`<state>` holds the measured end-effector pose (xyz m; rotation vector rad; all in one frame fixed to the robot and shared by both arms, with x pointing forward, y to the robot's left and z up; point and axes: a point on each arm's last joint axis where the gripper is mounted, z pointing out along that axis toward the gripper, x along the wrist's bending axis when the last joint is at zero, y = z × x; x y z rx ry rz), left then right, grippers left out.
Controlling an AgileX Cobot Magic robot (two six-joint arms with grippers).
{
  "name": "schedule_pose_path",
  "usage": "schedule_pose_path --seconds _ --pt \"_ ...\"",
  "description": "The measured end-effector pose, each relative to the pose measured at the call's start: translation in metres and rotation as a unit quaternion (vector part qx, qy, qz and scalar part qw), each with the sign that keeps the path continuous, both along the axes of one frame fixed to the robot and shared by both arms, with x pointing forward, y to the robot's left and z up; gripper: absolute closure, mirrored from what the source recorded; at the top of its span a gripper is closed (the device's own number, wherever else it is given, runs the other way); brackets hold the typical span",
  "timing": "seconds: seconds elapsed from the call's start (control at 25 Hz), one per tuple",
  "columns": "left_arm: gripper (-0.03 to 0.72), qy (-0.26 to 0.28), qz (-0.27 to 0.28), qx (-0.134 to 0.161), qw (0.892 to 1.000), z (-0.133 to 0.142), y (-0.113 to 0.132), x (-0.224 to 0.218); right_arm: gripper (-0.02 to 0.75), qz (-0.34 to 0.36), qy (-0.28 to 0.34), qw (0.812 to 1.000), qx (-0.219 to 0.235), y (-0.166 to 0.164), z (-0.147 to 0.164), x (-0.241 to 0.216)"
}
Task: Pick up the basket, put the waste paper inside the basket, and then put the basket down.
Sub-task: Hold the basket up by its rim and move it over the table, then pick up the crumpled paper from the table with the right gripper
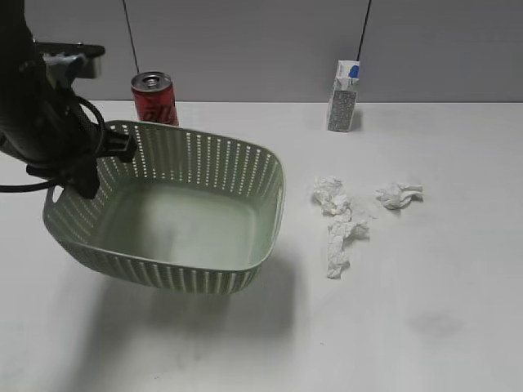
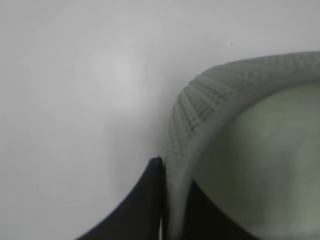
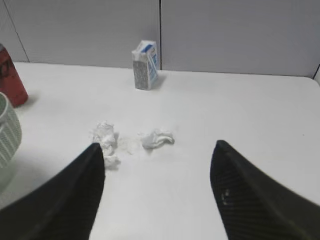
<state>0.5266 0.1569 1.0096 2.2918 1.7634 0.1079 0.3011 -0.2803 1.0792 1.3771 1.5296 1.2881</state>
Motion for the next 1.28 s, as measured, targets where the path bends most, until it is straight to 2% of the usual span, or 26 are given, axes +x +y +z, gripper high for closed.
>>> schedule_pose_path --seconds 0.2,0.36,0.44,0.64,0.84,1.04,1.28 --pt "0.679 0.009 0.001 0.002 1.0 -0.006 0.001 -0.003 0.242 -0.001 0.084 0.996 -0.015 0.002 0.009 0.056" --pt "0.679 0.001 0.002 -0.003 1.0 -0.005 0.0 -0.002 0.242 0.004 0.183 0.983 -0.021 0.006 0.002 0.113" --pt "0.679 0.003 0.004 -0.006 1.0 -0.005 0.0 -0.002 0.242 0.007 0.237 0.971 -0.022 0.008 -0.01 0.145" --pt "0.68 0.004 0.007 -0.013 1.0 -0.005 -0.001 -0.002 0.242 0.011 0.317 0.948 -0.023 0.013 -0.037 0.218" --pt "0.68 0.002 0.011 -0.023 1.0 -0.005 -0.003 -0.002 0.242 0.052 0.395 0.915 -0.06 0.031 -0.078 0.277" --pt "0.68 0.001 0.012 -0.024 1.0 -0.005 -0.003 -0.002 0.242 0.088 0.435 0.888 -0.123 0.061 -0.122 0.311" --pt "0.68 0.001 0.012 -0.024 1.0 -0.005 -0.003 -0.002 0.242 0.086 0.447 0.88 -0.135 0.074 -0.157 0.338"
